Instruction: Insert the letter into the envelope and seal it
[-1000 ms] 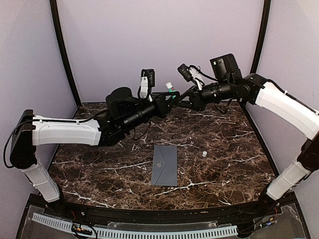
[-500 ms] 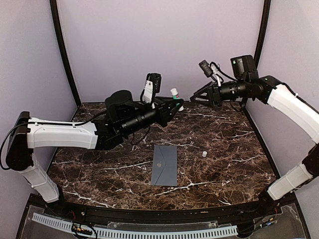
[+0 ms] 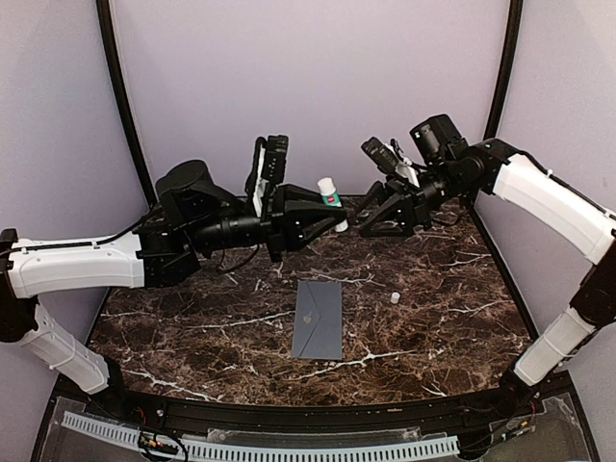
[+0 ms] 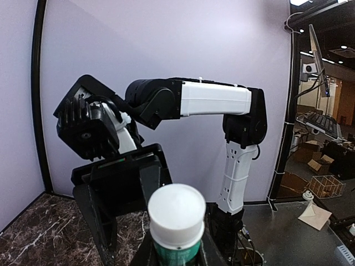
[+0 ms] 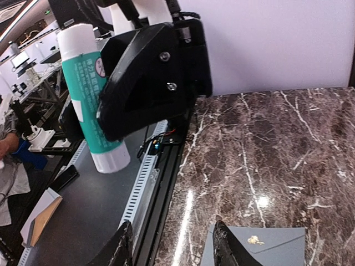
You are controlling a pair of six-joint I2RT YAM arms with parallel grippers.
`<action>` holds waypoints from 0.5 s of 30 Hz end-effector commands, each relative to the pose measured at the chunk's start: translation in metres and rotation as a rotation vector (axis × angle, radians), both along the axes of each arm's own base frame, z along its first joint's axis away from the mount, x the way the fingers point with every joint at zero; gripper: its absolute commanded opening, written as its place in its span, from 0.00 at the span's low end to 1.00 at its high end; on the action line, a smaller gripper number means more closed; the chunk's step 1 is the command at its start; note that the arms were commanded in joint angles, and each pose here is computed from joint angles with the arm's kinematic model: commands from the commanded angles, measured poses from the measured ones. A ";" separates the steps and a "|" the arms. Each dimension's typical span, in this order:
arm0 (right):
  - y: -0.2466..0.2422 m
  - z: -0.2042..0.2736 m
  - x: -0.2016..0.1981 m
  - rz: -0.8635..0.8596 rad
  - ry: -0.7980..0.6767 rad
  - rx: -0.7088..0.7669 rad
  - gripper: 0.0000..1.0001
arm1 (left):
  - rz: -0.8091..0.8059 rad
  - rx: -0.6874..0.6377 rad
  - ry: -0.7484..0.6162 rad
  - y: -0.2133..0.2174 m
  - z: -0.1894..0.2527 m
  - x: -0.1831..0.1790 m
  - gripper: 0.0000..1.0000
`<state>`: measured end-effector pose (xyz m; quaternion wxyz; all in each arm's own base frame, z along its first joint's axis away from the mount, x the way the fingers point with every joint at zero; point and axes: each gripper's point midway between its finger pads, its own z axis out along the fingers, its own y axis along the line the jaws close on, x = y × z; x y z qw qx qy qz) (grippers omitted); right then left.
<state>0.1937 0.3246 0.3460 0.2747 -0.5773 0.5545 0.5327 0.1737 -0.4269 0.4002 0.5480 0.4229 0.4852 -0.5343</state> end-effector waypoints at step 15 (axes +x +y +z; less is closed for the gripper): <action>0.027 0.016 -0.042 0.219 0.066 0.054 0.39 | -0.077 -0.033 0.006 0.004 0.002 -0.008 0.00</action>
